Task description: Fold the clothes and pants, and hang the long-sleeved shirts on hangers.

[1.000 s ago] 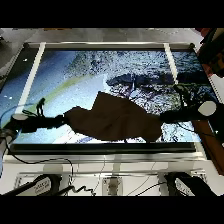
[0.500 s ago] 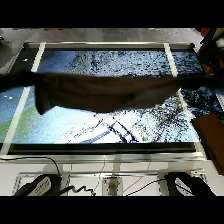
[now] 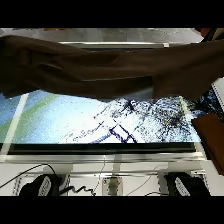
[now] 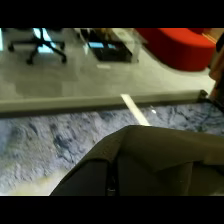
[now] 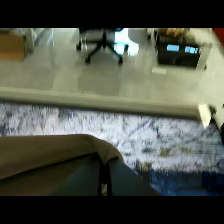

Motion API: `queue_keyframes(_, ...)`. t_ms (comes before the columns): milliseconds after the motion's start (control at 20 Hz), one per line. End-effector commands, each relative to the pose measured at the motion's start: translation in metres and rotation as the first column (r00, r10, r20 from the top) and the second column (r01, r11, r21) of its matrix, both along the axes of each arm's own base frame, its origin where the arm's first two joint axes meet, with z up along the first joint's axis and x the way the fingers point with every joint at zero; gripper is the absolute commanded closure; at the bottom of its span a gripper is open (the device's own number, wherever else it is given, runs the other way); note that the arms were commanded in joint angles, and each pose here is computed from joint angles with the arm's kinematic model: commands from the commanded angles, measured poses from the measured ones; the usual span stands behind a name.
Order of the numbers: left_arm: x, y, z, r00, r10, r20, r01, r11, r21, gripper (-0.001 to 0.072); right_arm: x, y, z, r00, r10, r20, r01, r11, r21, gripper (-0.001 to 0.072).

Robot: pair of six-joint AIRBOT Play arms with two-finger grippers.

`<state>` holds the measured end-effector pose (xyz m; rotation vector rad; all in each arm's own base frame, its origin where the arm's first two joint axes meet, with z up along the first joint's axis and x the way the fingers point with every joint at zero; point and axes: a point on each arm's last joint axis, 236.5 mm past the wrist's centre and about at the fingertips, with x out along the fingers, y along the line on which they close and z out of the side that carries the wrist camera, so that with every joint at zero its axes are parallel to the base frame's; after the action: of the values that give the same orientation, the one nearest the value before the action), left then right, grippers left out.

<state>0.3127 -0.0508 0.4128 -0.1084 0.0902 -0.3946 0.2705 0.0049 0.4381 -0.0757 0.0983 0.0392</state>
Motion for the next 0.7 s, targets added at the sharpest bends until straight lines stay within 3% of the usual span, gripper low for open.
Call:
queue_keyframes(0, -0.037, -0.003, 0.027, 0.993, 0.065, 0.102, -0.071, 0.996, 0.051, 0.0689, -0.065, 0.007, 0.047, 0.982, 0.003, 0.191, -0.002, 1.0, -0.006, 0.07)
queue_keyframes(150, -0.036, 0.002, 0.012, 0.995, 0.1, -0.008, -0.1, 0.993, -0.057, 0.0689, -0.063, 0.006, 0.057, 0.973, -0.002, 0.231, 0.002, 1.0, -0.003, 0.0701)
queue_keyframes(300, -0.013, 0.002, -0.056, 0.968, 0.03, -0.247, -0.062, 0.99, -0.124, 0.0689, 0.008, 0.006, 0.006, 0.999, 0.025, 0.022, -0.026, 0.999, 0.029, 0.0701)
queue_keyframes(500, 0.017, -0.013, -0.198, 0.794, -0.124, -0.595, -0.039, 0.966, -0.254, 0.0689, 0.13, 0.01, -0.142, 0.896, 0.101, -0.433, -0.053, 0.991, 0.122, 0.07)
queue_keyframes(650, 0.04, -0.037, -0.314, 0.644, -0.176, -0.744, -0.095, 0.947, -0.306, 0.0689, 0.207, 0.012, -0.252, 0.779, 0.153, -0.608, -0.025, 0.976, 0.214, 0.07)
